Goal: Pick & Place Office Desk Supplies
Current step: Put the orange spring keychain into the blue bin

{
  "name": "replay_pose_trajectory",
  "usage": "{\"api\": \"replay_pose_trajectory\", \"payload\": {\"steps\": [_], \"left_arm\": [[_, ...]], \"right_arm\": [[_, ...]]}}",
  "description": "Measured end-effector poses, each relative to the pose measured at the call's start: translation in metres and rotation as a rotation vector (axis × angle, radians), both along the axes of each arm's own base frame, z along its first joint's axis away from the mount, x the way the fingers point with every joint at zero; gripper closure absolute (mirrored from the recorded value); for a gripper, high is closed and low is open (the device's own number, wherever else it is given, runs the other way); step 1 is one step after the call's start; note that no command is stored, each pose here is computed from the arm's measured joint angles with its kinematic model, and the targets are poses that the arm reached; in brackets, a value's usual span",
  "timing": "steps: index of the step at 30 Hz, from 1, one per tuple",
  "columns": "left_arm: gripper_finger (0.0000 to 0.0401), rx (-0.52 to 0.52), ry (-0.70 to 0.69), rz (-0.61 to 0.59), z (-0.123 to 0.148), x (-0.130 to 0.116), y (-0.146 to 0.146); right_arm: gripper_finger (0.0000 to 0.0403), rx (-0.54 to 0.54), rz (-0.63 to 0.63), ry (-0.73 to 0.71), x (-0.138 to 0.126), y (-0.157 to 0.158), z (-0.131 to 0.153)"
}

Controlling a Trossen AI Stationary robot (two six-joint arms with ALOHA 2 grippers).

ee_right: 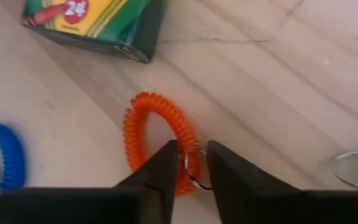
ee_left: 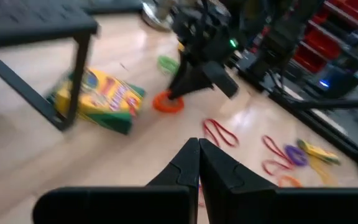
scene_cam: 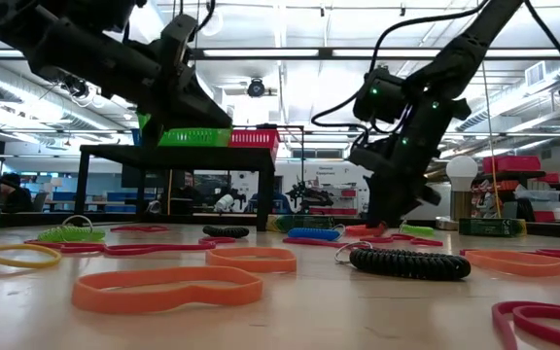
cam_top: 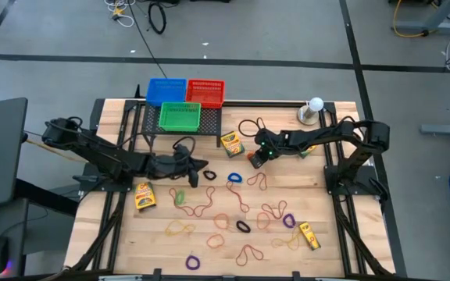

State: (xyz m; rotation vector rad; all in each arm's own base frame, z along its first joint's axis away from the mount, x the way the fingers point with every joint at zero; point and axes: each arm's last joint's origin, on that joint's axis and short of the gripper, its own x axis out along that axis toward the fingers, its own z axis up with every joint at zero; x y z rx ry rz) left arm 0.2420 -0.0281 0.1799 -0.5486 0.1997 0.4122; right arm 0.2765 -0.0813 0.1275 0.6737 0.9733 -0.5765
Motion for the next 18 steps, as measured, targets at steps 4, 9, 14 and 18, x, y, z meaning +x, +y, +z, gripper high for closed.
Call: {"api": "replay_pose_trajectory", "payload": {"steps": [4, 9, 14, 18], "left_arm": [[0.039, -0.065, -0.003, -0.011, -0.002, 0.001, 0.004], [0.0363, -0.135, -0.041, 0.014, -0.001, 0.003, 0.011], [0.0322, -0.19, -0.065, -0.006, 0.0, 0.004, 0.014], [0.0291, -0.215, -0.077, -0.02, 0.001, 0.005, 0.014]], "right_arm": [[0.0368, 0.004, 0.01, -0.047, 0.003, 0.001, 0.004], [0.0381, -0.047, 0.033, -0.126, 0.007, 0.011, 0.02], [0.0366, -0.164, 0.085, -0.271, 0.016, 0.039, 0.044], [0.0373, -0.272, 0.133, -0.387, 0.026, 0.067, 0.054]]}}
